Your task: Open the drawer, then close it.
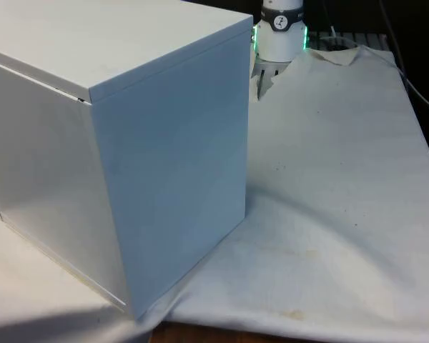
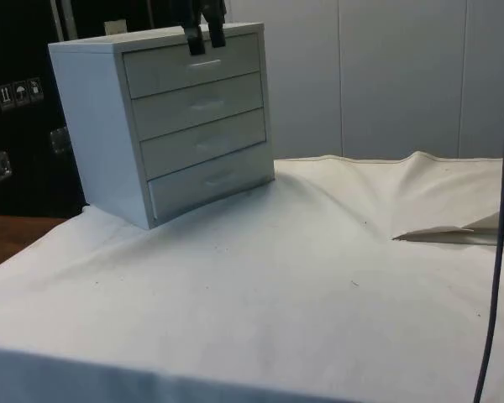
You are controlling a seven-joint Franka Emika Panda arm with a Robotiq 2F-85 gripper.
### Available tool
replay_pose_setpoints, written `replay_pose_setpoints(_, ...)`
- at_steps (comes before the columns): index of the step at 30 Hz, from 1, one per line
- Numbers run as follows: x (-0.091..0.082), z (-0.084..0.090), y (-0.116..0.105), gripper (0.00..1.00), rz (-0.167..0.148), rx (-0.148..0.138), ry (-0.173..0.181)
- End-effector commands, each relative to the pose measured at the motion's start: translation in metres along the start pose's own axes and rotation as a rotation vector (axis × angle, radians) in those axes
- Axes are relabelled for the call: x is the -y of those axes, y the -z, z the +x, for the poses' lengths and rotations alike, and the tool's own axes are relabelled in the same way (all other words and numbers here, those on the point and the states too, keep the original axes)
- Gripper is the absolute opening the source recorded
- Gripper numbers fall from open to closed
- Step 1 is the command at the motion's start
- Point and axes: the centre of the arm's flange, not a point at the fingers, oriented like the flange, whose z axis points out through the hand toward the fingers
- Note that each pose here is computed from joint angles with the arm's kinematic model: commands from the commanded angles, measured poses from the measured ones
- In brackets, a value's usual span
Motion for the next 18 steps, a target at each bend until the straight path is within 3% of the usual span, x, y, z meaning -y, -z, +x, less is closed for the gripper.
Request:
replay_pose_setpoints(1,0.000,0.000,-0.002,1.00,-0.002,0.001,0.002)
replay_pose_setpoints(9,-0.014,-0.006,-0.004,1.00,-0.038,0.008,0.028)
replay_pose_setpoints(18,-0.034,-0.016,-0.004,1.00,-0.046,0.007,0.050)
